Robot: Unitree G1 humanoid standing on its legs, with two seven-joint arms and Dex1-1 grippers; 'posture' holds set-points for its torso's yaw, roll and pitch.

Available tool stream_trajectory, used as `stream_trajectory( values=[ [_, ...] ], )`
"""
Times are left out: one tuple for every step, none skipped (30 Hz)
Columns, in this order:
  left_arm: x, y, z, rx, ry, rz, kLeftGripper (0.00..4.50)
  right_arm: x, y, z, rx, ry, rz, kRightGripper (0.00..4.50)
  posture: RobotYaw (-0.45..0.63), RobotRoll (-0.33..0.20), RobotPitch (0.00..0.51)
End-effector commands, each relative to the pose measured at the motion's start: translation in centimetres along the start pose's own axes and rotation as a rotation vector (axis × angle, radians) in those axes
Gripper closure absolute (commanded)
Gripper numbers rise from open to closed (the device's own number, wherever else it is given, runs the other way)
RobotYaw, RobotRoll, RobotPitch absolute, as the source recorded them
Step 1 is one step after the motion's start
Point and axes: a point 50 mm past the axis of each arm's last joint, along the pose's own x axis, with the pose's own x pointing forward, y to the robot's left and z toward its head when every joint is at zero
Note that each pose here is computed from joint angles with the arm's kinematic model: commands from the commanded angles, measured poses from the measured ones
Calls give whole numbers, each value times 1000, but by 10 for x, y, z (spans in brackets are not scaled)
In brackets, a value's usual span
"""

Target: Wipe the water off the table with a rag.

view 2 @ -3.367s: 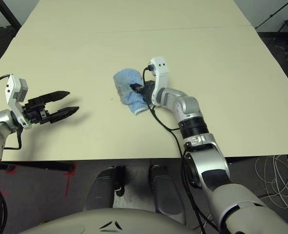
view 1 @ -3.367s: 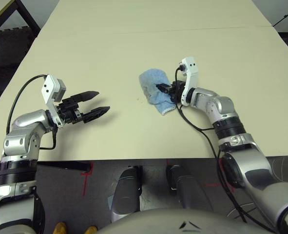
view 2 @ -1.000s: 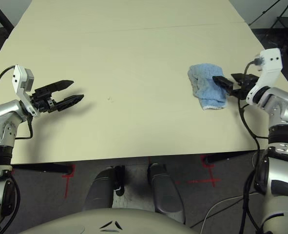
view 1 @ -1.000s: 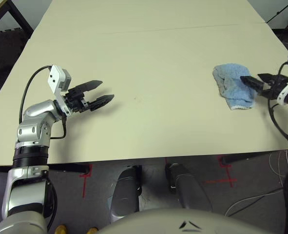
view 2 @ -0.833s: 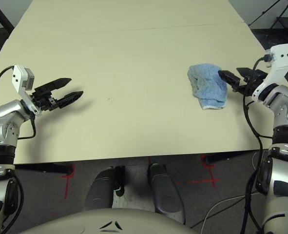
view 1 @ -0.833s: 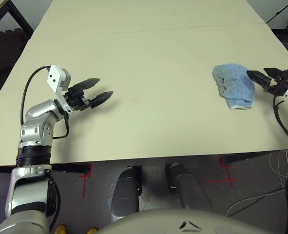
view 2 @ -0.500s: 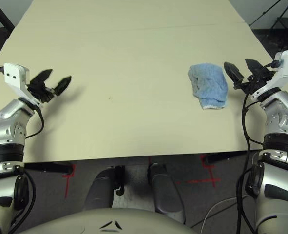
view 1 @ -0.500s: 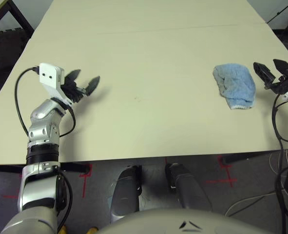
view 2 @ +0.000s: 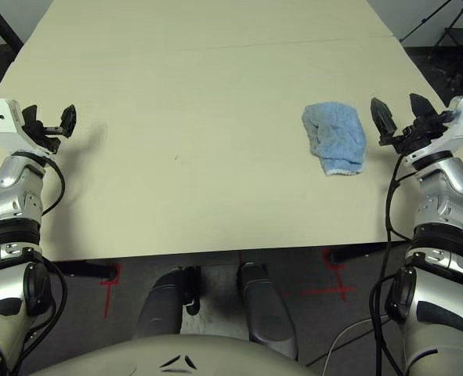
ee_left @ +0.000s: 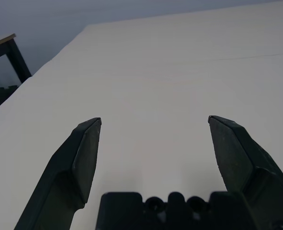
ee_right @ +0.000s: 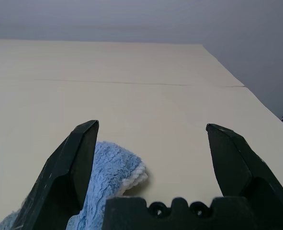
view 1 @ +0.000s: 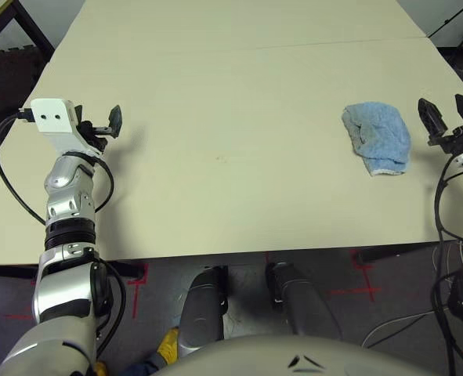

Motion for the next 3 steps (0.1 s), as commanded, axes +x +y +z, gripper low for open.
stream_trajectory(
  values=[
    [0,11,4,15,-17,56,0,1,0,-4,9,5,-12,25,-127,0,169],
    [0,12,4,14,-17,58,0,2,-1,-4,10,4,-12,25,-127,0,169],
    [1,12,4,15,-16,58,0,3,0,-4,10,2,-11,25,-125,0,167]
  ],
)
